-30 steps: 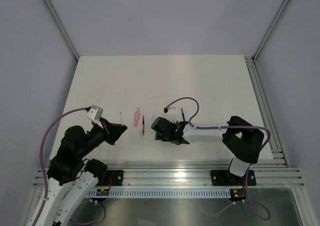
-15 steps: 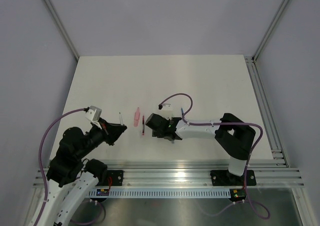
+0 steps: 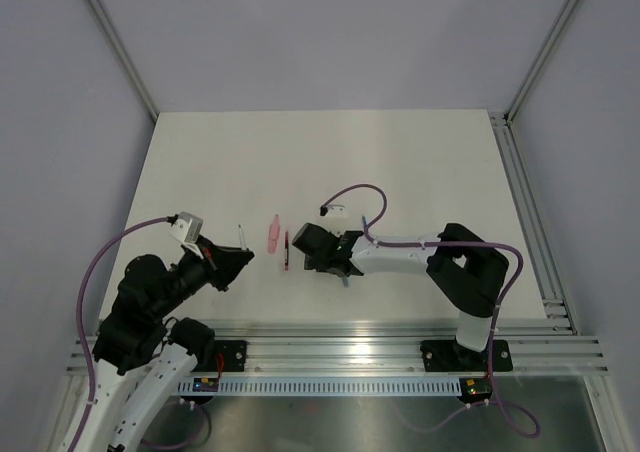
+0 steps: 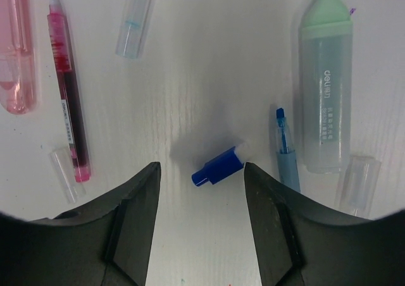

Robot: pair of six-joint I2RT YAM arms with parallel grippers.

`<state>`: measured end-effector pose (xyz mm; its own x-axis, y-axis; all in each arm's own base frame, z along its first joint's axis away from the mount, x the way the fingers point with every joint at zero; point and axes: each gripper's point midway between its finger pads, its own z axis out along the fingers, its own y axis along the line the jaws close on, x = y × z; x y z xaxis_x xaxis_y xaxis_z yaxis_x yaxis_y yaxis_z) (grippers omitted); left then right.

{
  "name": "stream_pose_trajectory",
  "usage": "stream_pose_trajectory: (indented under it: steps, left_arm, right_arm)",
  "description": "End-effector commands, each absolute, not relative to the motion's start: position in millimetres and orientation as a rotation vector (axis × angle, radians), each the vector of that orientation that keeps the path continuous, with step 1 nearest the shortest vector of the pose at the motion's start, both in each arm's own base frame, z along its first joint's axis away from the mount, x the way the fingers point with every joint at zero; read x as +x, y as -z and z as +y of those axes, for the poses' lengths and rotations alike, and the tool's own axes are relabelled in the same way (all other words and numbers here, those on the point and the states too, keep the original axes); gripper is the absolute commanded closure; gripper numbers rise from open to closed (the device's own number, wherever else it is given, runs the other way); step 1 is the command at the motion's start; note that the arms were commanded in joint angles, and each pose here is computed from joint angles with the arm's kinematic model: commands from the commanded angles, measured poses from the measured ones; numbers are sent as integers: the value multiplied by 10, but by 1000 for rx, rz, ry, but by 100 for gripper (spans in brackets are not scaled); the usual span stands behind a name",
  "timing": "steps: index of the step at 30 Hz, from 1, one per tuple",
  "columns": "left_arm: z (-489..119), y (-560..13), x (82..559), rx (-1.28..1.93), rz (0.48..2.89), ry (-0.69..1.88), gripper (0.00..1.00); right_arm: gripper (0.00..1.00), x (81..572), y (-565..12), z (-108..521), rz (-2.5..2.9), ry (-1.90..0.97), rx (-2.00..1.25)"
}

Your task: Insert the pens into the pen caps

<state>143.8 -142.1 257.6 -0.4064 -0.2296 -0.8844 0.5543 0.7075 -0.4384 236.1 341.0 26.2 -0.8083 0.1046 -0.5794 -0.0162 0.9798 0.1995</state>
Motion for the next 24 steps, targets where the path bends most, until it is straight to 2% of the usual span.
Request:
stream_pose_trajectory:
  steps: [1, 5, 7, 12, 15, 20, 24]
  left_arm:
    - [-1459, -2629, 1468, 291, 1762, 881, 100]
    - [-1460, -2624, 1468, 290, 1766, 881, 100]
    - [-1467, -2620, 1477, 291, 1769, 882, 100]
    - [-1465, -2619, 1474, 292, 1768, 881, 100]
    - [-1469, -2623, 1471, 294, 1767, 884, 100]
    - [-1460, -2632, 1464, 293, 1760, 882, 100]
    - [-1454, -2648, 1451, 293, 1751, 883, 100]
  right_arm:
    - [38, 2479, -261, 3432, 2471, -284, 84]
    - [43, 2536, -248, 3416, 2471, -252, 76]
    - [54, 2541, -211, 3394, 2476, -231, 67]
    - [62, 2539, -173, 3430, 2496, -214, 36]
    - [63, 2542, -145, 3425, 2503, -194, 19]
    - [71, 2505, -133, 3382, 2524, -158, -3]
    - [71, 2447, -147, 3351, 2550, -136, -43]
